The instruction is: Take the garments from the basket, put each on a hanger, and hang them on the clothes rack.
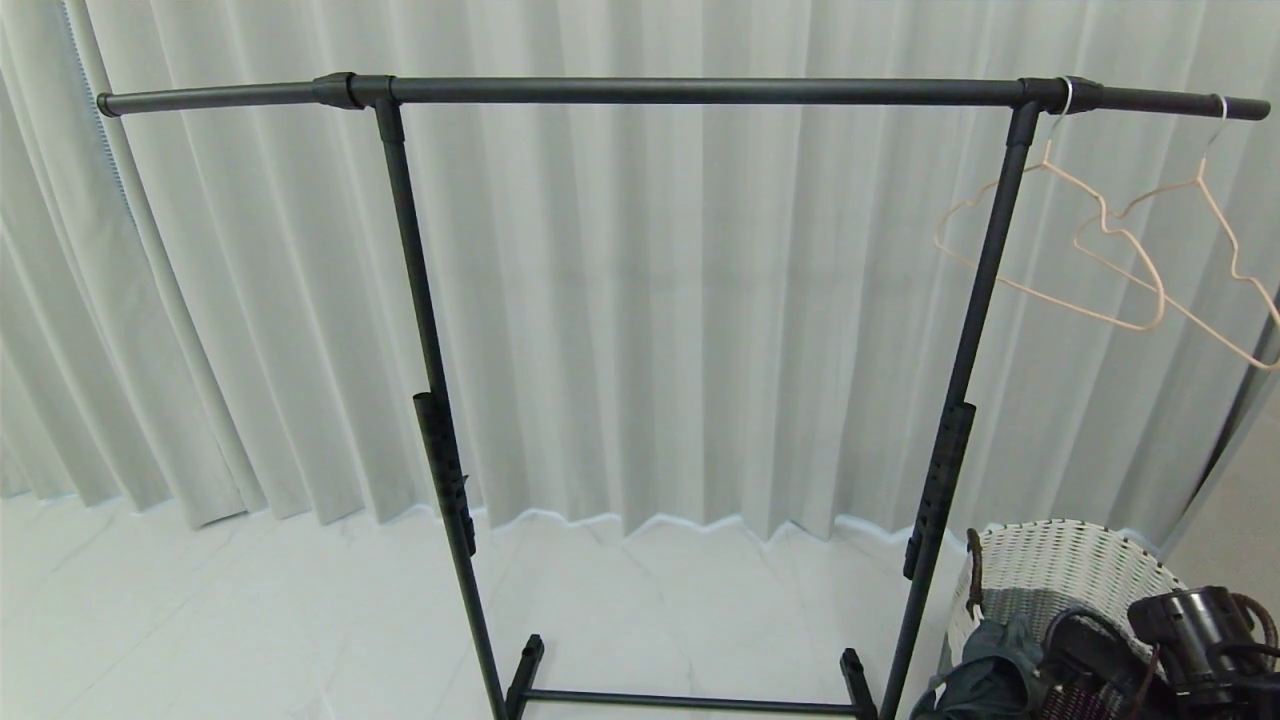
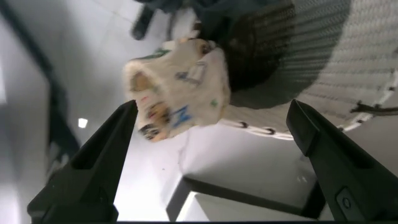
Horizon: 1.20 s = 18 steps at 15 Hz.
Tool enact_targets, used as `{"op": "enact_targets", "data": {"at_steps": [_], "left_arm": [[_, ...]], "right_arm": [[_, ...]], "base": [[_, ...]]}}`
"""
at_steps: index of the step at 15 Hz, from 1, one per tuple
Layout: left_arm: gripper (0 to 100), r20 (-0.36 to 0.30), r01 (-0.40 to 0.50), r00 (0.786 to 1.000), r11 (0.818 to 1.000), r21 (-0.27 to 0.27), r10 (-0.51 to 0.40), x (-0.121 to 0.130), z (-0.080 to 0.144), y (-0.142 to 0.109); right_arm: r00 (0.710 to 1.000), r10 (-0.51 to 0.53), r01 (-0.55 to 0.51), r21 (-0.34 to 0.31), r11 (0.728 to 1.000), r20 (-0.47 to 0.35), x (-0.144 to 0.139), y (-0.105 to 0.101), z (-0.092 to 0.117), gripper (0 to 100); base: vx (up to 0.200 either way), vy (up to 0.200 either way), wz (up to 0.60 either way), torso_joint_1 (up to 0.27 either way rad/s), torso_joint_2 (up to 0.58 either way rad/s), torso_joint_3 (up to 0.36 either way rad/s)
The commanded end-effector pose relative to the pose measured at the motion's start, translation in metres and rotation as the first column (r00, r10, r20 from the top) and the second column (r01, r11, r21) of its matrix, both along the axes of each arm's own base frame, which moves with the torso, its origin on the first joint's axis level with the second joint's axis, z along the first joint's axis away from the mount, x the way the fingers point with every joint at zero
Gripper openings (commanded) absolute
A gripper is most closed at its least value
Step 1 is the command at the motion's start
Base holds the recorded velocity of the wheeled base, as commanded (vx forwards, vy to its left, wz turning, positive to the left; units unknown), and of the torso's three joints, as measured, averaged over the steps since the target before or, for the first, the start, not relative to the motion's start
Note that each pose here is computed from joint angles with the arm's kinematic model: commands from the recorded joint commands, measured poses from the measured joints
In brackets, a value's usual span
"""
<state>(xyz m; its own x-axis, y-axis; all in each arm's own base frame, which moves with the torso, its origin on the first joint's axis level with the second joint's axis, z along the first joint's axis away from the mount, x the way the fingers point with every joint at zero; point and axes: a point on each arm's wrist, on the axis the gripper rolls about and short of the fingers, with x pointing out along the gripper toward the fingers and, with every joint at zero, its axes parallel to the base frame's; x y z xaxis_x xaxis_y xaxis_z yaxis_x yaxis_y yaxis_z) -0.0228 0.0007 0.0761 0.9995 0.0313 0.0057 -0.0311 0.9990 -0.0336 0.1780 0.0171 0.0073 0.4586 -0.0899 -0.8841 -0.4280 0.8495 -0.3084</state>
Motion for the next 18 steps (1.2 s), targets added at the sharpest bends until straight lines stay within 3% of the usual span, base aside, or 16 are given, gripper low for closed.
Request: {"op": "enact_targets", "data": {"at_steps": [1, 6, 11, 12, 18], "left_arm": [[100, 0.0, -0.001, 1.0, 1.0, 0.0, 0.001, 0.0, 0.0, 0.0], [100, 0.0, -0.001, 1.0, 1.0, 0.0, 0.001, 0.0, 0.0, 0.0], [100, 0.0, -0.001, 1.0, 1.0, 0.0, 0.001, 0.0, 0.0, 0.0], [100, 0.0, -0.001, 1.0, 1.0, 0.0, 0.001, 0.0, 0.0, 0.0], [100, 0.0, -0.001, 1.0, 1.0, 0.0, 0.001, 0.0, 0.0, 0.0]], "right_arm": [[0.999, -0.018, 0.016, -0.039, 0.999, -0.045, 0.007, 0.0, -0.016, 100], [0.999, -0.046, 0.043, -0.092, 0.995, -0.029, 0.017, 0.0, -0.025, 100], [0.999, -0.048, 0.046, -0.091, 0.995, -0.018, 0.02, 0.0, -0.025, 100], [0.999, -0.052, 0.05, -0.089, 0.995, -0.017, 0.02, 0.0, -0.025, 0], [0.996, -0.089, 0.09, -0.087, 0.992, 0.012, 0.016, -0.001, -0.019, 0]], "base": [[0.0, 0.0, 0.0, 0.0, 0.0, 0.0], [0.0, 0.0, 0.0, 0.0, 0.0, 0.0], [0.0, 0.0, 0.0, 0.0, 0.0, 0.0], [0.0, 0.0, 0.0, 0.0, 0.0, 0.0], [0.0, 0.0, 0.0, 0.0, 0.0, 0.0]]}}
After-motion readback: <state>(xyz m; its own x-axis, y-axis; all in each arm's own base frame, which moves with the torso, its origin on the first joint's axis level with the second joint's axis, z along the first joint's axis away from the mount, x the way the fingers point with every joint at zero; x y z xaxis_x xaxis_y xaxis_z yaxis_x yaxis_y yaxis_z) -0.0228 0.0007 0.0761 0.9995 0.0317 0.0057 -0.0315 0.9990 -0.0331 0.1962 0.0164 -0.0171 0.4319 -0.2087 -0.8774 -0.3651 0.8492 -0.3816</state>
